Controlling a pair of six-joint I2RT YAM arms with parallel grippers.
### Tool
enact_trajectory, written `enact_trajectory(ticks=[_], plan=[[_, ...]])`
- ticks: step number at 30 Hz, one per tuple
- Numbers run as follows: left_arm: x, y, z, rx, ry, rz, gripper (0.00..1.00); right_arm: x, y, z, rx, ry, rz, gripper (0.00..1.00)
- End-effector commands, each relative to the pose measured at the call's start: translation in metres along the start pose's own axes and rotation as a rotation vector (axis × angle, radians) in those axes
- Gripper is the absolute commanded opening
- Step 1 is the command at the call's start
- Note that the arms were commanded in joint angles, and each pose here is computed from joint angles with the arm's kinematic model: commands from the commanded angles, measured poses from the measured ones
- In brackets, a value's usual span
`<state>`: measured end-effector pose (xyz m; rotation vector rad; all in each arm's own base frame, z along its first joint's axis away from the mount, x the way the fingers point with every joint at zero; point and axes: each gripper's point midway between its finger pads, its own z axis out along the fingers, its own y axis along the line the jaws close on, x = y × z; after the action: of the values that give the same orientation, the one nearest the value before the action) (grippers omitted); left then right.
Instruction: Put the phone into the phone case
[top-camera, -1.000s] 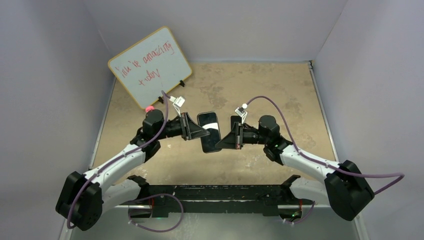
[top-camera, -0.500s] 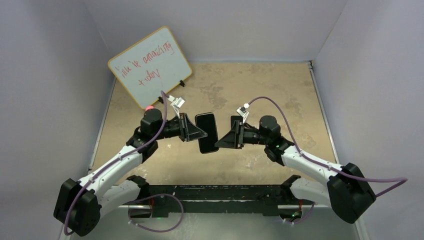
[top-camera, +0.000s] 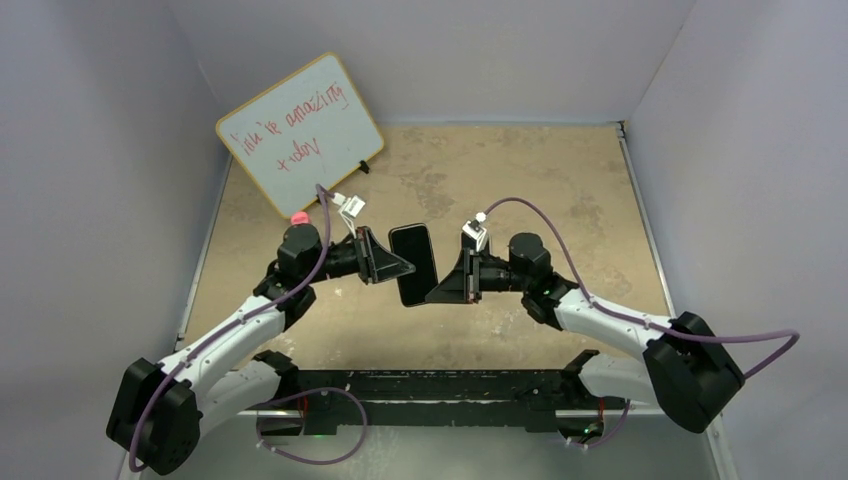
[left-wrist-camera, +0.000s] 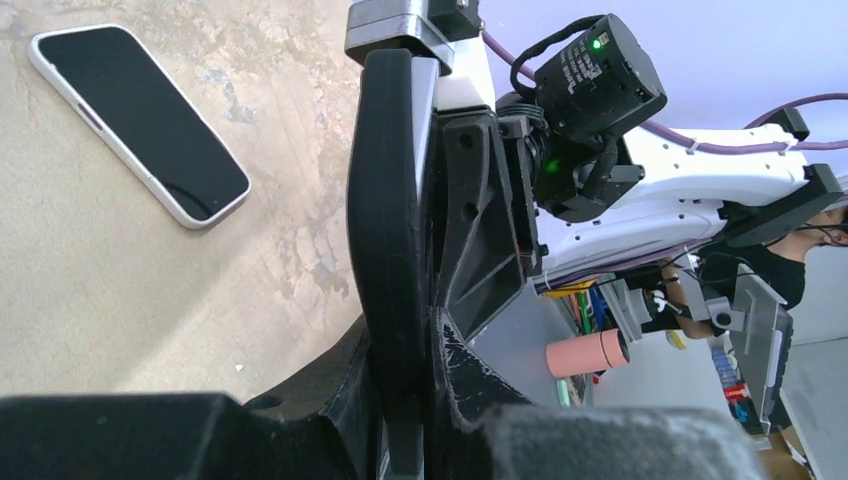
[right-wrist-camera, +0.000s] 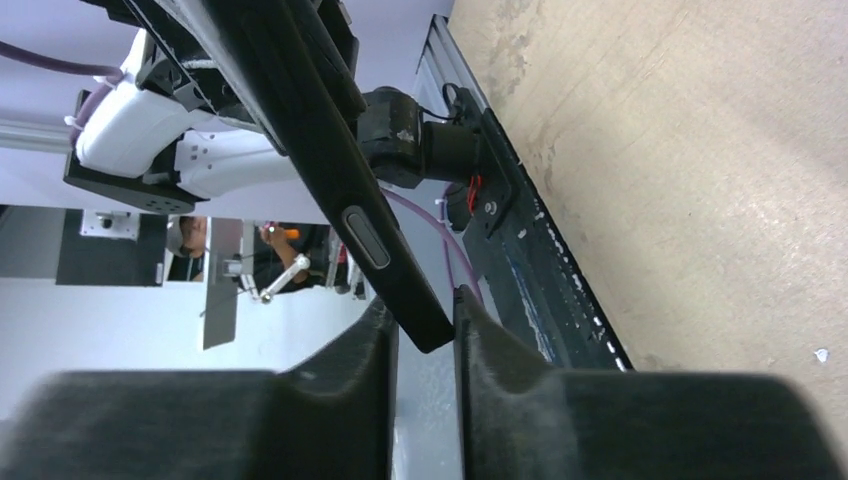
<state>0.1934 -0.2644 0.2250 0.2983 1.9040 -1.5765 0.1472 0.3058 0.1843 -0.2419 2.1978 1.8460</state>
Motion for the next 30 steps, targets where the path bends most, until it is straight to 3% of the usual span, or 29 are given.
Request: enact_trajectory(ticks=[1, 3, 6, 8, 12, 15, 17, 25, 30], plan=[[-0.020, -0.007, 0.000, -0.004, -0.066, 0.109, 0.00, -0.005, 0.019, 0.001, -0.050, 0.008, -0.037, 0.13], [-0.020, 0.004, -0.002, -0.073, -0.062, 0.117, 0.00, -0.005, 0.019, 0.001, -0.049, 0.003, -0.021, 0.00], [-0.018, 0.003, -0.001, -0.061, -0.045, 0.125, 0.00, -0.009, 0.020, 0.002, -0.048, -0.019, -0.041, 0.00], [-0.017, -0.008, -0.001, -0.006, -0.033, 0.128, 0.00, -0.009, 0.022, 0.000, -0.046, -0.023, -0.085, 0.13], [-0.011, -0.025, -0.005, 0.058, 0.031, 0.166, 0.00, -0.011, 0.024, -0.013, 0.023, -0.055, -0.215, 0.56], [-0.002, -0.034, -0.010, 0.099, 0.085, 0.192, 0.00, -0.018, 0.039, -0.023, 0.035, -0.100, -0.292, 0.76], [0.006, -0.039, -0.014, 0.134, 0.121, 0.202, 0.00, -0.025, 0.050, -0.028, 0.044, -0.130, -0.328, 0.83], [0.031, -0.058, -0.027, 0.284, 0.208, 0.204, 0.00, -0.035, 0.064, -0.024, 0.036, -0.105, -0.389, 0.95], [0.037, -0.058, -0.030, 0.293, 0.224, 0.201, 0.00, -0.040, 0.082, -0.018, -0.025, -0.068, -0.432, 0.89]])
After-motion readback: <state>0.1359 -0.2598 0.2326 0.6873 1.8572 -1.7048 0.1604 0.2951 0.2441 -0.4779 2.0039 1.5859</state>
